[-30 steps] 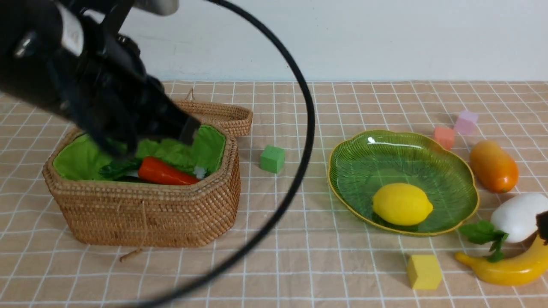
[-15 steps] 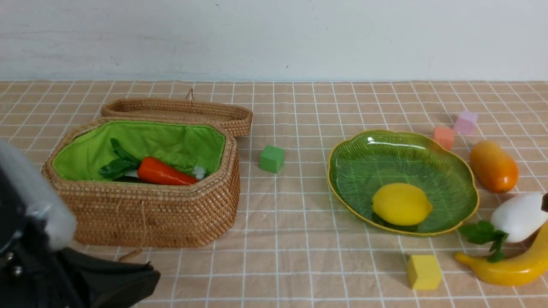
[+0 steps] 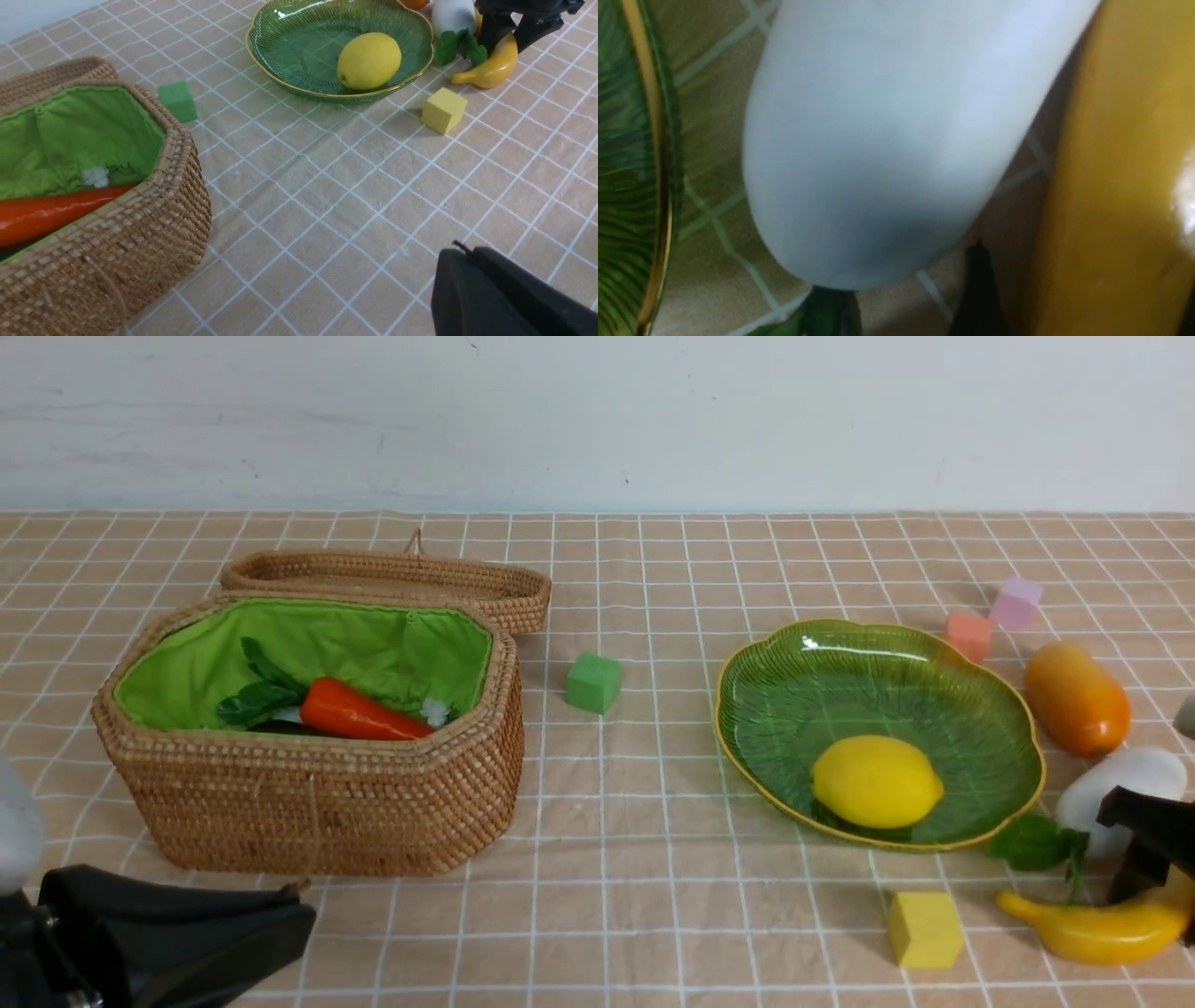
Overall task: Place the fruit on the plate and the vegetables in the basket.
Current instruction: Use the right arm to grab a banana and put it into the right plate
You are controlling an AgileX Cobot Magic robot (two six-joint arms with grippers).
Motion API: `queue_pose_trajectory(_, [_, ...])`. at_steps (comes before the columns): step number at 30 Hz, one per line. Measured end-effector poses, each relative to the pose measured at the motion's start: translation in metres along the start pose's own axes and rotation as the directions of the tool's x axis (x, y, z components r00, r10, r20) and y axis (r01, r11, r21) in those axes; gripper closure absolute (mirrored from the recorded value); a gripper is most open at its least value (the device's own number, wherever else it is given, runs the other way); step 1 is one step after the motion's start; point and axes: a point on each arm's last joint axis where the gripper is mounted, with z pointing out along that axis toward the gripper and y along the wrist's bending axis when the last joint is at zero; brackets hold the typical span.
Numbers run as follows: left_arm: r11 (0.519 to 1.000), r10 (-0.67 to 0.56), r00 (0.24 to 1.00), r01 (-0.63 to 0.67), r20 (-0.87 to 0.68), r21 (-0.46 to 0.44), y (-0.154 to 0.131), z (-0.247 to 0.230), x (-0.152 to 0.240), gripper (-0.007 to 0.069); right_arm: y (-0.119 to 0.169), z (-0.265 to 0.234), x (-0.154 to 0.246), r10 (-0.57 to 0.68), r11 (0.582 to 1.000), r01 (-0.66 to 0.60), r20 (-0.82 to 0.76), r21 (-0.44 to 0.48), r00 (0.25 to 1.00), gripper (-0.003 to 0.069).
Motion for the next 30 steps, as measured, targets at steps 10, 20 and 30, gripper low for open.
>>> queue_pose_trajectory(10, [1.0,0.011,1.0,-0.011,0.001,-0.013,0.001,0.0,0.0,0.0638,-0.002,-0.042,0.015,-0.047,0.997,0.055,-0.133,0.059,0.99,0.0337])
queue_pose_trajectory(20, [0.997,0.064,0.997,-0.062,0.049,-0.034,0.003,0.0,-0.005,0.0638,0.093,-0.099,-0.016,-0.452,0.876,0.475,0.2,-0.084,0.869,0.0337])
queue_pose_trajectory(30, [0.997,0.064,0.997,-0.062,0.048,-0.034,0.003,0.0,-0.005,0.0638,0.131,-0.027,-0.069,-0.602,0.778,0.624,0.195,-0.074,0.774,0.0263])
